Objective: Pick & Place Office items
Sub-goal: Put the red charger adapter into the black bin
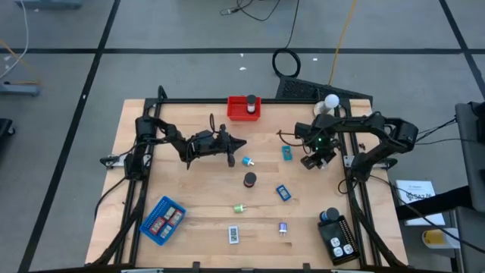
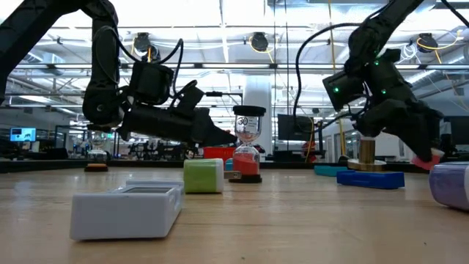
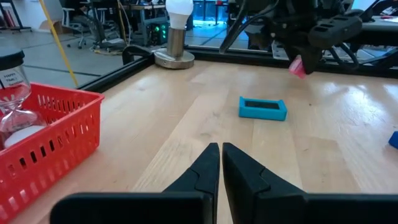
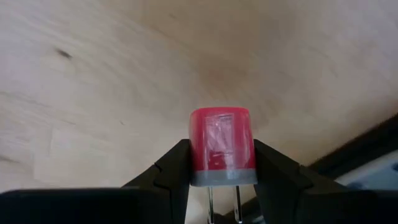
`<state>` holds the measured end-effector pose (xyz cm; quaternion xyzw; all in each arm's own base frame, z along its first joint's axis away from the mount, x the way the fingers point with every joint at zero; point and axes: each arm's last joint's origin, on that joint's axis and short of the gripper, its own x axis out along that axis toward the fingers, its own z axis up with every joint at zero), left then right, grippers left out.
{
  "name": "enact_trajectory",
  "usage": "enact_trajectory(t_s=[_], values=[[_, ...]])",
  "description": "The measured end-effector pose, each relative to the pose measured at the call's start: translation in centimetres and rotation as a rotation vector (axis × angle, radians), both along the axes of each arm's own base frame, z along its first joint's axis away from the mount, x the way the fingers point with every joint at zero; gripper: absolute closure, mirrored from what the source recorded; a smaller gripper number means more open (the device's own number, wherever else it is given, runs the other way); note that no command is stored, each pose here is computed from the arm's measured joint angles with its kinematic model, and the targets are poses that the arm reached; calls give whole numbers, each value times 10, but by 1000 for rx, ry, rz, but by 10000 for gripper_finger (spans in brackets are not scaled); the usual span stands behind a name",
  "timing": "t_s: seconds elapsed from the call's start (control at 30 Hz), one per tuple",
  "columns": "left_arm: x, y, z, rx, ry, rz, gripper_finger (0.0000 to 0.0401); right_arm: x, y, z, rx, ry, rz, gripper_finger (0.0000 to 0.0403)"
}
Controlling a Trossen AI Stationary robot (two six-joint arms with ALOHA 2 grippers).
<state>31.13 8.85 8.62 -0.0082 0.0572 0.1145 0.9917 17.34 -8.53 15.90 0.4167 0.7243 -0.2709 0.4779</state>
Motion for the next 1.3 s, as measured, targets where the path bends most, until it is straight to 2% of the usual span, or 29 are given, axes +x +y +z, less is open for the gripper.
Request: enact_trajectory(t_s=[0.23, 0.5, 0.73, 1.1, 1.3], values=[[0, 0, 0, -1, 0, -1, 377, 1, 0, -10, 29, -3, -8, 272], [0, 0, 0, 0, 1, -1, 377, 4, -1, -11, 9, -30, -5, 205], [0, 0, 0, 0, 2, -1, 377, 5, -2, -10, -8, -50, 3, 187], [-1, 1, -4, -21, 36, 4, 377, 20, -15, 21, -197, -25, 131, 191], [-1, 0, -4, -17, 43, 3, 377, 19, -5, 46, -320, -72, 160, 205]])
